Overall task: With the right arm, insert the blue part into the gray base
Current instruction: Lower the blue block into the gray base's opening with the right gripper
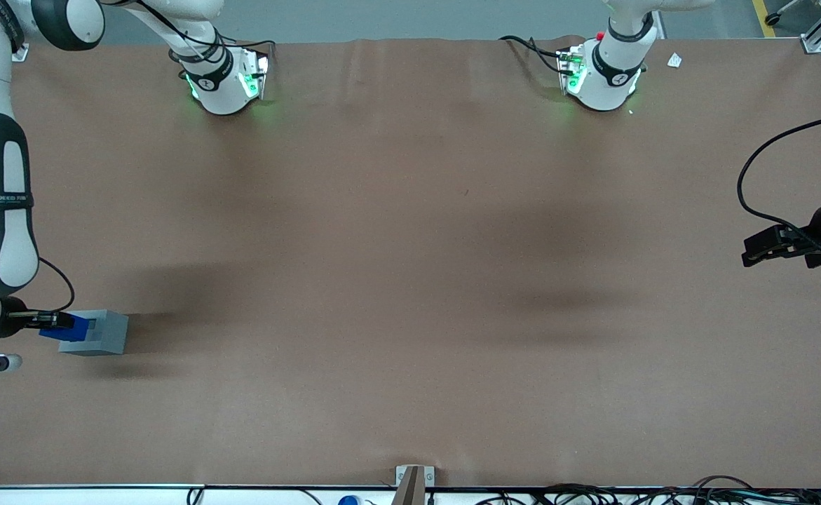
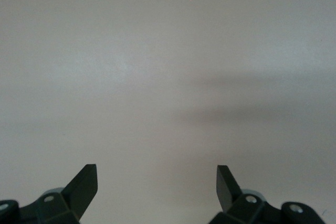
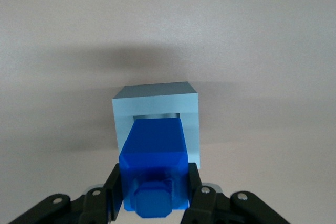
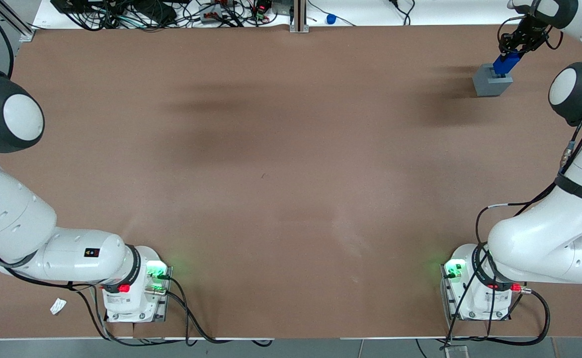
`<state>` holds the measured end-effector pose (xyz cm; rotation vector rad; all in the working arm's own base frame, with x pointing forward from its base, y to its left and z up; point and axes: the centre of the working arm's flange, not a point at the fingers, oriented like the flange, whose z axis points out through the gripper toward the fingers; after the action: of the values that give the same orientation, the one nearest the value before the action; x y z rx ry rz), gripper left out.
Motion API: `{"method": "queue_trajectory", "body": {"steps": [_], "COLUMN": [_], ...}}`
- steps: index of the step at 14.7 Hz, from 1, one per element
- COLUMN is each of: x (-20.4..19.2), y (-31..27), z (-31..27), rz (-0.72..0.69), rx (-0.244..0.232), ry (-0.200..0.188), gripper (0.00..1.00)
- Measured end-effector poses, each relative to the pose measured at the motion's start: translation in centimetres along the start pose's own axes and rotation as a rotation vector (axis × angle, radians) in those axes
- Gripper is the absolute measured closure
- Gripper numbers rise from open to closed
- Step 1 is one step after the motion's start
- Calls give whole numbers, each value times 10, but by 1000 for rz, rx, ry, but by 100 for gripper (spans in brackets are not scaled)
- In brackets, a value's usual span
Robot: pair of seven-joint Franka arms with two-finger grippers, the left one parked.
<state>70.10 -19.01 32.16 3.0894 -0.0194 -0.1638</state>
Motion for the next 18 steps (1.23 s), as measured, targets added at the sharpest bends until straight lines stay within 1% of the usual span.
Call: {"method": "queue_trajectory", "body": {"steps": [8,18], "x": [0,1], "y": [0,-3], "z": [15,17], "rz": [-4,-15], "rx": [-1,-15], "ry": [-25,-29], "gripper": [49,49]}}
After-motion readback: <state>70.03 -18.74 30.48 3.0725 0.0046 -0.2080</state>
